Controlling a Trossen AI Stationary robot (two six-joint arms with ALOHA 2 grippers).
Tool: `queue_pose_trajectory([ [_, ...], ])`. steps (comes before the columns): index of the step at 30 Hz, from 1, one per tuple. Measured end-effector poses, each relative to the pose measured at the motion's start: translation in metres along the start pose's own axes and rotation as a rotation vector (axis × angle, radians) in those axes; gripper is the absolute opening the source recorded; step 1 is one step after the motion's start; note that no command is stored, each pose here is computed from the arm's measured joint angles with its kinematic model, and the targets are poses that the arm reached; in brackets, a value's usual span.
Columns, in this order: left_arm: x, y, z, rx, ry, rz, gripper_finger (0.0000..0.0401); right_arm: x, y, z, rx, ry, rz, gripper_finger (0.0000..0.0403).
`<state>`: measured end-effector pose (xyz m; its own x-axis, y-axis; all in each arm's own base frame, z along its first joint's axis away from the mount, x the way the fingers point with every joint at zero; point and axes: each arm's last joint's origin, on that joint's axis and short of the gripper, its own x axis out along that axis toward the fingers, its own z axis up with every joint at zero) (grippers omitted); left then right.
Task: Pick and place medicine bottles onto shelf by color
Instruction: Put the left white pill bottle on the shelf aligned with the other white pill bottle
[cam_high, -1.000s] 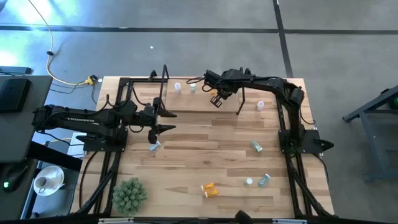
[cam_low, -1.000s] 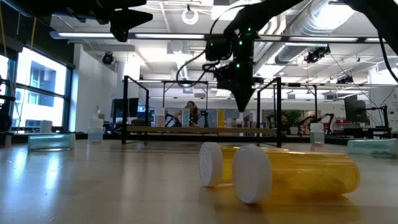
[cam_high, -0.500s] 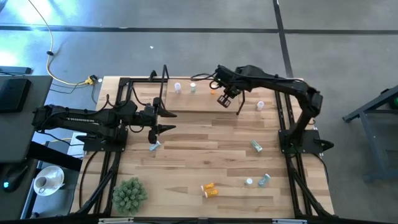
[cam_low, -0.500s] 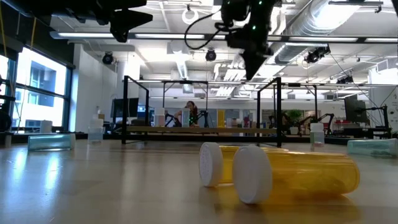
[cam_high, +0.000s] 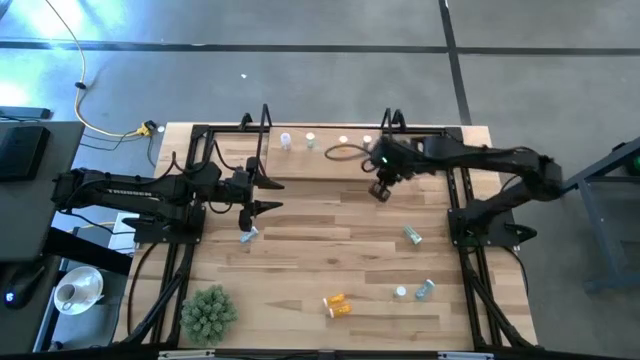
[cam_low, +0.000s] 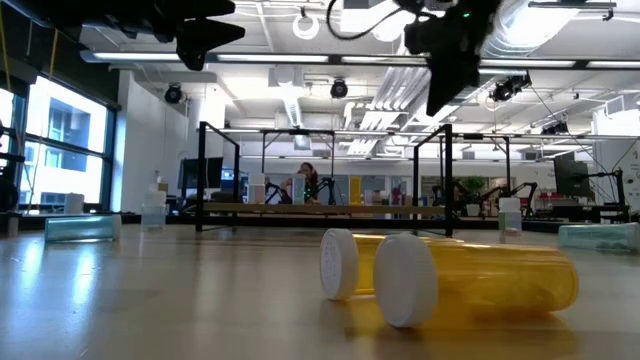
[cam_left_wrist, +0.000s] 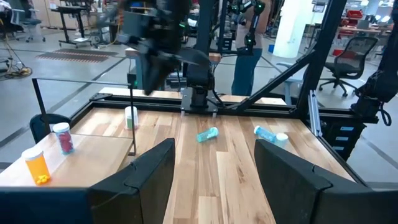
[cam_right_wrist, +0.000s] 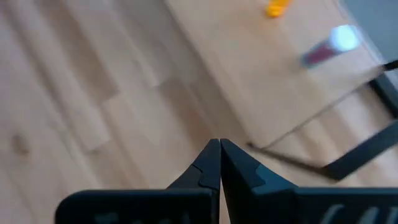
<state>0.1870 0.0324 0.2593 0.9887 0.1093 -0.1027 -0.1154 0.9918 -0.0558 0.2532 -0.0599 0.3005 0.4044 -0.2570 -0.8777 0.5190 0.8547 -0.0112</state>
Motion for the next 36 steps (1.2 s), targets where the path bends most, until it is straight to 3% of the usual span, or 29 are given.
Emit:
queue_pose_trajectory([
  [6,0.0,0.0,0.0,0.0,-0.001,0.009,0.0209,-0.009,0.01,-0.039,-0.002,-0.103,0.085,0.0],
  [11,0.0,0.0,-0.001,-0.001,0.01,0.01,0.0209,-0.005,0.024,-0.059,-0.025,-0.274,0.175,0.0],
  [17,0.0,0.001,-0.007,-0.015,0.073,0.013,0.0209,0.004,0.038,-0.068,-0.068,-0.485,0.257,0.0],
  [23,-0.001,0.001,-0.012,-0.104,0.125,0.032,0.0209,0.007,0.044,-0.065,-0.076,-0.623,0.313,0.0],
  [28,-0.004,0.004,-0.015,-0.134,0.22,0.146,0.0209,0.009,0.044,-0.067,-0.082,-0.621,0.318,0.0],
  [36,-0.024,0.008,0.021,-0.114,0.425,0.423,0.0209,0.01,0.044,-0.068,-0.088,-0.606,0.316,0.0],
])
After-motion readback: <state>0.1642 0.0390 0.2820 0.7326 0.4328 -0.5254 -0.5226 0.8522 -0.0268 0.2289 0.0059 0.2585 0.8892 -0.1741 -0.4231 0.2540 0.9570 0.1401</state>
